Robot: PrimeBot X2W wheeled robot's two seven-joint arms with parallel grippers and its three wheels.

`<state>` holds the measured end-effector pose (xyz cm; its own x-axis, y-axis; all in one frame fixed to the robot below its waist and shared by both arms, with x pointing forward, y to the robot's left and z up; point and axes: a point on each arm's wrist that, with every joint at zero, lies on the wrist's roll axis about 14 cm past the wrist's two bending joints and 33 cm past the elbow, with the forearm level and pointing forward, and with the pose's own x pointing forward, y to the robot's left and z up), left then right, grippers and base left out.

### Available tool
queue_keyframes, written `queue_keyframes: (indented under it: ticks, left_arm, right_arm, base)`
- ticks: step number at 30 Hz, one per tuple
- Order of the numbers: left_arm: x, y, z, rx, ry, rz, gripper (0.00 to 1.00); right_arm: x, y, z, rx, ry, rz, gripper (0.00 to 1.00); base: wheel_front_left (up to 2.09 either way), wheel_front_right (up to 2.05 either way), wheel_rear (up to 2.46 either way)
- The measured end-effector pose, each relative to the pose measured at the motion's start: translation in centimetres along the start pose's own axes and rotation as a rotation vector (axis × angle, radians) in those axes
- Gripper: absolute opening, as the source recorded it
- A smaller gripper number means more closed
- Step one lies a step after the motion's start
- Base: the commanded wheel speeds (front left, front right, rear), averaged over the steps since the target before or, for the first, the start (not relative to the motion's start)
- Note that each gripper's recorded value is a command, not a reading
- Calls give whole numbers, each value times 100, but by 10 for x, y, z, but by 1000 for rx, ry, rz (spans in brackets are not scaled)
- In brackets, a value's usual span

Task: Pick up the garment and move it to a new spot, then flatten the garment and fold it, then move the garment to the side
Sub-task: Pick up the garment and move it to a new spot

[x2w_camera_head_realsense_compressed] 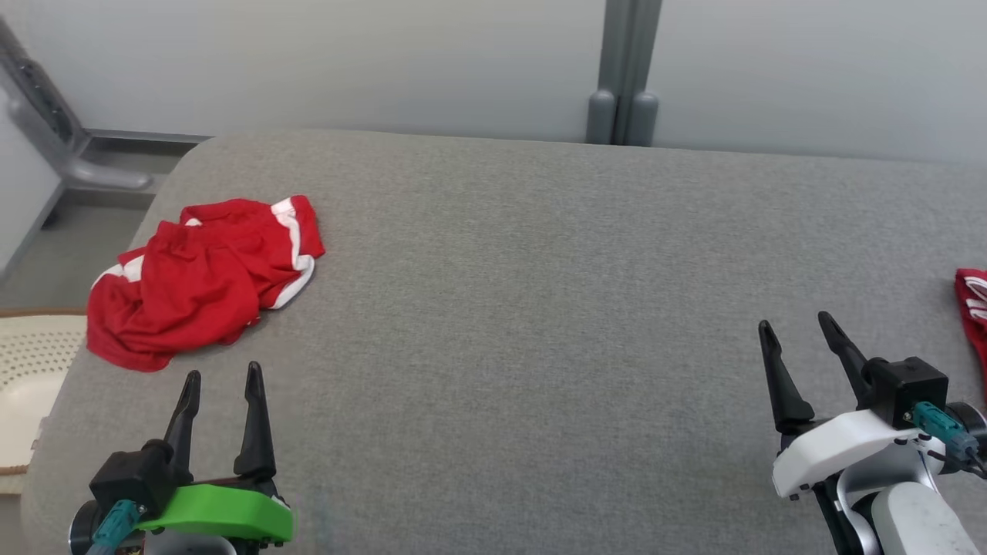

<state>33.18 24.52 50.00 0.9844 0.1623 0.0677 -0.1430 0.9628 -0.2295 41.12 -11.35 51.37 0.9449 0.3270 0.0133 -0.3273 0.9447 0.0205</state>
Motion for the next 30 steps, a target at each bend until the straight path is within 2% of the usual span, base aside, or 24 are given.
queue_keyframes:
  ticks: [8,16,23,30]
  left_arm:
    - [-31,44,12,18,-29,131,100]
    - [-61,71,17,27,-43,224,100]
    - [-77,86,23,32,-59,274,100]
    - [-78,88,20,31,-46,285,100]
  right_arm:
    - [23,54,-6,10,18,160,100]
    - [36,93,-8,14,21,268,100]
    - [42,115,-7,20,20,324,100]
    - [44,118,-11,24,27,336,100]
  base:
    - [0,0,0]
    - [0,0,0]
    - [0,0,0]
    - [0,0,0]
